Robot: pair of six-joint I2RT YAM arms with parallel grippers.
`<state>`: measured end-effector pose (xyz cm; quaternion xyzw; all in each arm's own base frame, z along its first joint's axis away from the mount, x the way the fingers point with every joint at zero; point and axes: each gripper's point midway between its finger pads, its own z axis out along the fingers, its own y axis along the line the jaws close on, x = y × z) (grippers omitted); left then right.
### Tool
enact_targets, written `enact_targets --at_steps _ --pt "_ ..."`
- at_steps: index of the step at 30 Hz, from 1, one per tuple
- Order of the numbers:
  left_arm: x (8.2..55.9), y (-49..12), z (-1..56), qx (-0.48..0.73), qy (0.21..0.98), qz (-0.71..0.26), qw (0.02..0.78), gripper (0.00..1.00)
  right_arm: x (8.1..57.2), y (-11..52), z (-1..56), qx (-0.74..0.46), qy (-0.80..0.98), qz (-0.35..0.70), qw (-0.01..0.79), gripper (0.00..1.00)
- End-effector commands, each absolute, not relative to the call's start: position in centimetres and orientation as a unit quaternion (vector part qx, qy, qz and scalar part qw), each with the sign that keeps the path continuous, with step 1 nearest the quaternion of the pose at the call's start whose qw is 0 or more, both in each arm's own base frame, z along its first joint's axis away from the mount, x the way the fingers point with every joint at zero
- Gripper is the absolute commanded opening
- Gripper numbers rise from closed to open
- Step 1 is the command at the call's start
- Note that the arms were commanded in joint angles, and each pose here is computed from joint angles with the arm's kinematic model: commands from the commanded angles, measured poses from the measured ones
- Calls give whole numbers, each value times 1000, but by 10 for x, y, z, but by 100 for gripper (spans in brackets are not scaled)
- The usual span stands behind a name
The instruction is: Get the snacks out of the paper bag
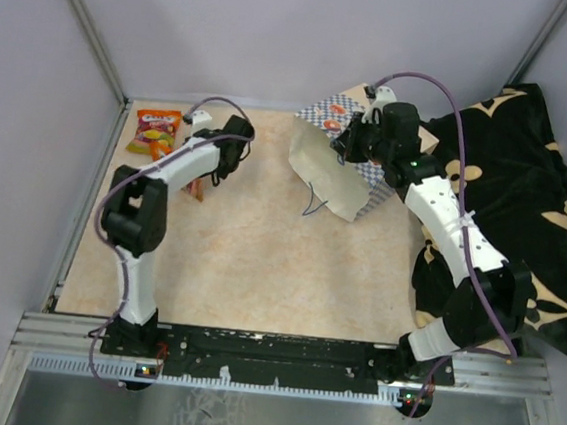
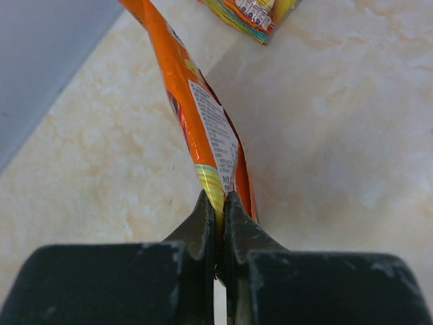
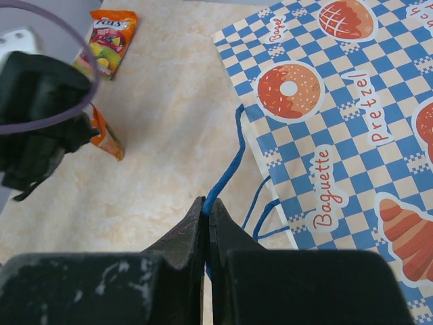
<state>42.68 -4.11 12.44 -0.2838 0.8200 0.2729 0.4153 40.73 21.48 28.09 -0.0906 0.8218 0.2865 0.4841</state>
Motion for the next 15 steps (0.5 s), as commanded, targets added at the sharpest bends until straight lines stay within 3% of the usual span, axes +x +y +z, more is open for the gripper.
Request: enact_targets --at_steps 1,7,15 --pt "418 -24 135 -193 770 469 387 0 408 219 294 -98 810 295 498 0" --pt "417 -59 129 -12 699 590 404 0 406 216 289 -99 814 288 495 0" --pt "415 -104 113 61 700 592 394 0 407 219 285 -103 813 292 493 0"
